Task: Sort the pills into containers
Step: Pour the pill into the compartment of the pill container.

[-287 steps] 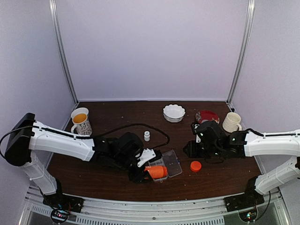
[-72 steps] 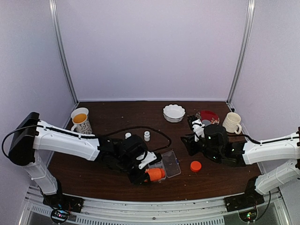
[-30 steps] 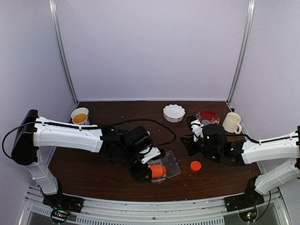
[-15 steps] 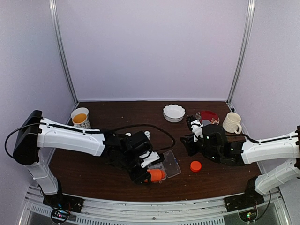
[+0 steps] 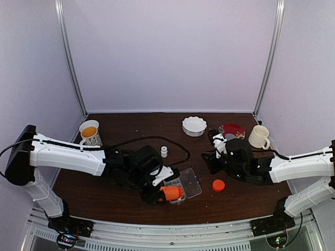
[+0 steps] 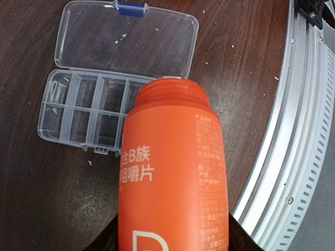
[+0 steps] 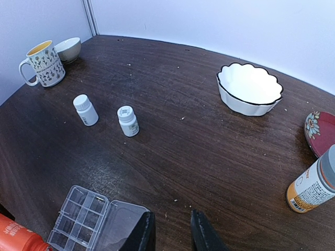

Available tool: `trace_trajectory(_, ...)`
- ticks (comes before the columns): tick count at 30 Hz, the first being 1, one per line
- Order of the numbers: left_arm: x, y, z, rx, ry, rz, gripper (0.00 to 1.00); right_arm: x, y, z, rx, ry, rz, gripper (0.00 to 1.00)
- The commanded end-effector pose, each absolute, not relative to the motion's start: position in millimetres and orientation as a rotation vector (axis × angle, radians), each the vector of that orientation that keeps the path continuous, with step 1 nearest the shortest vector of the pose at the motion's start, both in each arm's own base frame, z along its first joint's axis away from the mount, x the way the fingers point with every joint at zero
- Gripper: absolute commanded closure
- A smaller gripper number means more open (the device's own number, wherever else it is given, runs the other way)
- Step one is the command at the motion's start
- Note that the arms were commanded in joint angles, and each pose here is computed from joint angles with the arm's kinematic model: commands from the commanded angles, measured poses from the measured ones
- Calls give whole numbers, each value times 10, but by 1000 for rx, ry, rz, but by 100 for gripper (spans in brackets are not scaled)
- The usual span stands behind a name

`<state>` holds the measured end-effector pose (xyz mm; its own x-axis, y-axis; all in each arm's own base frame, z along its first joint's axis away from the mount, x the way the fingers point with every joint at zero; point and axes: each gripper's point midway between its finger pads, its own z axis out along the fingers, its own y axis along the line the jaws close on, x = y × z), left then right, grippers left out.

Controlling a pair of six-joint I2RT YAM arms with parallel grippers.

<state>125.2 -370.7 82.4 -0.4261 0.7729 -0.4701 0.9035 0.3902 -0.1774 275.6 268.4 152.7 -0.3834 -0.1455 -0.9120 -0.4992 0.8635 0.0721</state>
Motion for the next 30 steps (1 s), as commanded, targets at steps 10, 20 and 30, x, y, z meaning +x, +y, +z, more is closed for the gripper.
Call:
trace_trajectory(10,1242,-3691,907,1427,2349,-595,100,2817,2708,1617,-471,1937,398,76)
trace_trajectory(20,1202,-3630,945,1390,2375,-611,100,2818,2713,1611,-473,1938,399,76)
trace_trajectory(30,1128,-3637,838,1423,2414,-620,100,2820,2714,1603,-474,1940,395,76)
